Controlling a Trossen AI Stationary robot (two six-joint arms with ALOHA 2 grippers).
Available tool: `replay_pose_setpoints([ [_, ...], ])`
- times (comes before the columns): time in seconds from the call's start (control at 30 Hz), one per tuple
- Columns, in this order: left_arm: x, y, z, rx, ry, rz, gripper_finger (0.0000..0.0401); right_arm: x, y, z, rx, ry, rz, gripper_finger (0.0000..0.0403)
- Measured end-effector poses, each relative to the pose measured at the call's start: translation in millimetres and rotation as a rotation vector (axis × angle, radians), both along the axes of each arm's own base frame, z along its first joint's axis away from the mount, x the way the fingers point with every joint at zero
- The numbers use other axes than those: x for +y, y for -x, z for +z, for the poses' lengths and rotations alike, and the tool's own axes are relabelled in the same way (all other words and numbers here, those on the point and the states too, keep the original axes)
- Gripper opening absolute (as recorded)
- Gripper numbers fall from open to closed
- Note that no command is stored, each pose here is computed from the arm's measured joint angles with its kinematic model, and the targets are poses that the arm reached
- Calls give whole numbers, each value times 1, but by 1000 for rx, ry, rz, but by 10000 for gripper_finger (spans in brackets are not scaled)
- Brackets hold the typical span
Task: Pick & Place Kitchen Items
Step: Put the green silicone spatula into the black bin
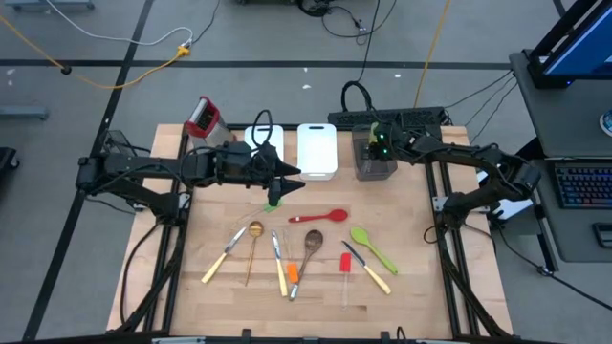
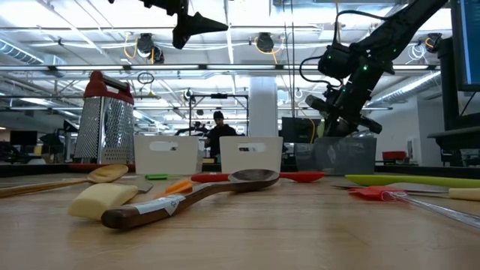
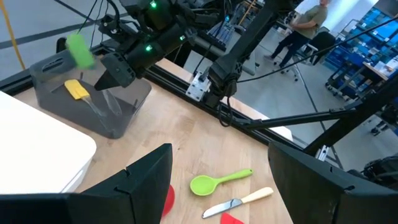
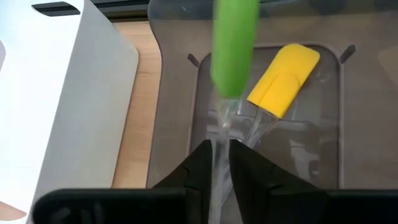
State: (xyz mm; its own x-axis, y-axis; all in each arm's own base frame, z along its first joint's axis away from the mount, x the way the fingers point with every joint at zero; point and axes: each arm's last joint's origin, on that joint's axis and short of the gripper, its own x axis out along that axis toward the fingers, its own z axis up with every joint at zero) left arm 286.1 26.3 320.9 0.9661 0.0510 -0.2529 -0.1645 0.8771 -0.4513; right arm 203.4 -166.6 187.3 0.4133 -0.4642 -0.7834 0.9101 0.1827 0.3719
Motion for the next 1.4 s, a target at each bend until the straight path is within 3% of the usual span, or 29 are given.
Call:
replay_pose_setpoints([
  [0.43, 0, 0, 0, 0, 0, 0, 269, -1, -1, 2, -21, 19, 2, 87],
  [0.63, 0, 0, 0, 4, -5, -2, 269, 0, -1, 13, -61, 73, 26, 66],
  [0.87, 0, 1, -3, 32, -2, -2, 269, 9, 5, 33, -78, 154, 99, 5],
  [1.4, 0, 1, -4, 42, -2, -2, 269, 43, 19, 81, -206, 338, 232, 1],
])
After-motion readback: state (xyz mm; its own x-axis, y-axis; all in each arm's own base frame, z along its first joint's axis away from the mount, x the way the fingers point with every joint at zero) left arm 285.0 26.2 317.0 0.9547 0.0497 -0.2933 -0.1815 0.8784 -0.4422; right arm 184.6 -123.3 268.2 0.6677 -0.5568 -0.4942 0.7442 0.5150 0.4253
